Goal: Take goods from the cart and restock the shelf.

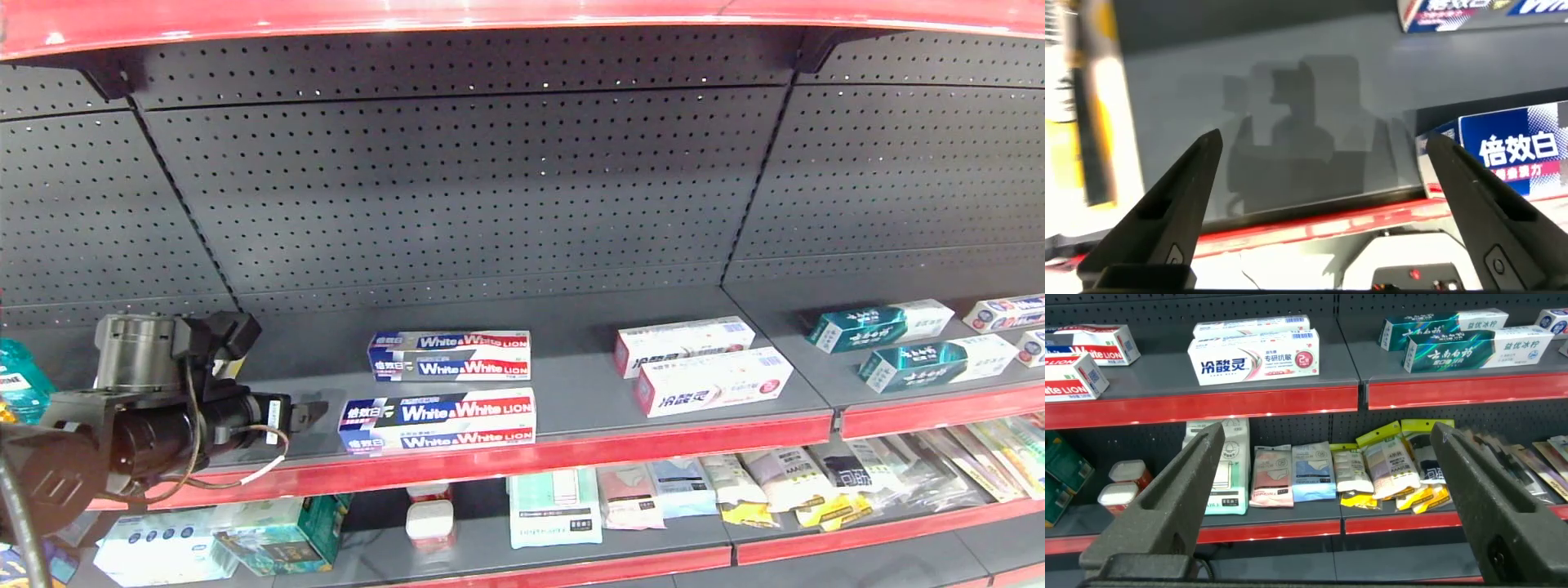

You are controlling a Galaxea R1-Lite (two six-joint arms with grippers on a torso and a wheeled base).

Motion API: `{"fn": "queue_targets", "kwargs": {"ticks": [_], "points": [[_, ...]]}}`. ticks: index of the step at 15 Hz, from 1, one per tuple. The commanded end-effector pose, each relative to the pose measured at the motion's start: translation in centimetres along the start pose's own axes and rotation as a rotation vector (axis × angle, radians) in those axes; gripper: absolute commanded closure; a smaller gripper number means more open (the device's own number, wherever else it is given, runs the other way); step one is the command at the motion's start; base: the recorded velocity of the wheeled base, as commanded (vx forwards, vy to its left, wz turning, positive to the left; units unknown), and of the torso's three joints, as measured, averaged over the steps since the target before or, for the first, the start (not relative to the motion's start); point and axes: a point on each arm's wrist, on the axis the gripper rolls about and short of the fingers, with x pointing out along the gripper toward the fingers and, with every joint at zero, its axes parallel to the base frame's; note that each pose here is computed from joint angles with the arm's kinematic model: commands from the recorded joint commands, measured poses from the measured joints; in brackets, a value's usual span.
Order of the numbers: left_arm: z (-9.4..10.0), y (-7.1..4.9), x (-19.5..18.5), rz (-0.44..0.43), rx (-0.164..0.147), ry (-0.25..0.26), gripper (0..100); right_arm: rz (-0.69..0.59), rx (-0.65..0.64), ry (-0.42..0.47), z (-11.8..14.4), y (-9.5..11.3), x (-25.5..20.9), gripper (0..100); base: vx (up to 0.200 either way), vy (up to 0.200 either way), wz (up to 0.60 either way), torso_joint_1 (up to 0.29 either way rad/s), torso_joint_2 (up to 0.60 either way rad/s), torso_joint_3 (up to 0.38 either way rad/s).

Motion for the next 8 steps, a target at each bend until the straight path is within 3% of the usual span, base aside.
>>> {"fn": "queue_targets", "kwargs": {"ticks": [1, 4, 8], "points": [[0.4, 0.6, -1.7, 0.020, -0.006, -0.045, 0, 0.000, 0.000, -0.001, 0.0, 0.0, 0.0, 0, 0.000, 0.000, 0.00, 0.000, 0.00, 0.000], [-0.3, 1.6, -4.4, 0.056, -0.021, -0.075, 0, 0.000, 0.000, -0.001, 0.0, 0.0, 0.0, 0, 0.000, 0.000, 0.00, 0.000, 0.00, 0.000], [-1.2, 1.4, -3.5, 0.047, -0.020, -0.020, 0, 0.000, 0.000, -0.001, 0.0, 0.0, 0.0, 0, 0.000, 0.000, 0.00, 0.000, 0.00, 0.000]]}}
